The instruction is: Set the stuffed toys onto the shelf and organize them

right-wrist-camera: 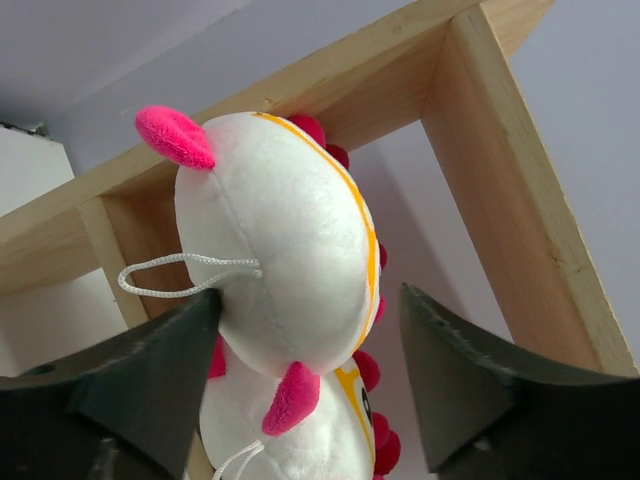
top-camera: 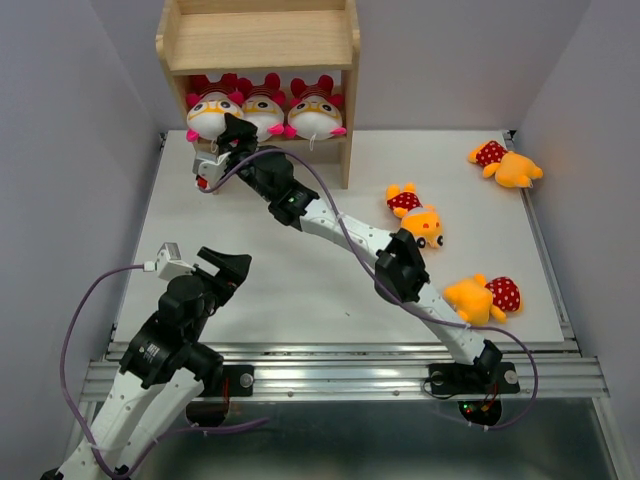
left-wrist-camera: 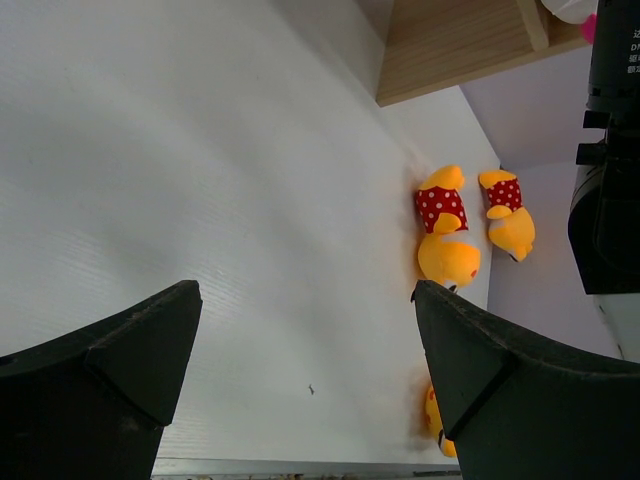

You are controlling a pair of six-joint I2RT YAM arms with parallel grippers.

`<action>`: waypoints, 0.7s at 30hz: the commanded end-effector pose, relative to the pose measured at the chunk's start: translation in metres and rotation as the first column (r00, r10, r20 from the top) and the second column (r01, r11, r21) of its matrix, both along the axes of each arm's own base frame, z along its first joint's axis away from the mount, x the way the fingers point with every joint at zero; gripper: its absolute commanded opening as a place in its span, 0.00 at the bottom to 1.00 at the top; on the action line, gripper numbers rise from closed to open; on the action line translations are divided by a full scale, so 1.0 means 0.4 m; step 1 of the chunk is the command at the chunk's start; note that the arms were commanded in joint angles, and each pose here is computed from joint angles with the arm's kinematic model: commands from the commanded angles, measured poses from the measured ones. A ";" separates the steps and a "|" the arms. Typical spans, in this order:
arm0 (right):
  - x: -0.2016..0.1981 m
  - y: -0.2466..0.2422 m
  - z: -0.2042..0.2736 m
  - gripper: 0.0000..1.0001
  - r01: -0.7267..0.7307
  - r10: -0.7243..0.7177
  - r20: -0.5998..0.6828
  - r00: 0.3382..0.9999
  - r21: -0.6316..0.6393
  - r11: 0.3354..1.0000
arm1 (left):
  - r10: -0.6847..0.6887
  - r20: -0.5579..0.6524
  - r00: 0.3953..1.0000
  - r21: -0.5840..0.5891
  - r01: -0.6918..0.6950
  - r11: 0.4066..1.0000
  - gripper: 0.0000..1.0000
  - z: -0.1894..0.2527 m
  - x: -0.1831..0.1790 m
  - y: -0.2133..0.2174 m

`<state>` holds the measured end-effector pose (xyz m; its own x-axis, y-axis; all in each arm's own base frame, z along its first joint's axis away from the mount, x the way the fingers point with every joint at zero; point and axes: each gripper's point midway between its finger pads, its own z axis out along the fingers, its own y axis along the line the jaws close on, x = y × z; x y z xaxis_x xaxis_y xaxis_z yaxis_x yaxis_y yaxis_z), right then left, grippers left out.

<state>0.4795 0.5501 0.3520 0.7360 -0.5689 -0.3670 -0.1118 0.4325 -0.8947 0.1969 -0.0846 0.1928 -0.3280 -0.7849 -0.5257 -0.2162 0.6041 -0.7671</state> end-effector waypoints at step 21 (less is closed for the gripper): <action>-0.152 -0.064 0.201 1.00 -0.199 0.199 0.005 0.980 0.082 0.977 | -0.022 0.040 0.999 -0.010 0.022 1.000 0.99 0.016 0.008 -0.011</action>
<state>0.4444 0.5411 0.3552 0.7810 -0.4832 -0.3956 -0.2321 0.3635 -0.9022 0.1952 -0.0875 0.1919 -0.3403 -0.7854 -0.5171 -0.2063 0.5989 -0.7738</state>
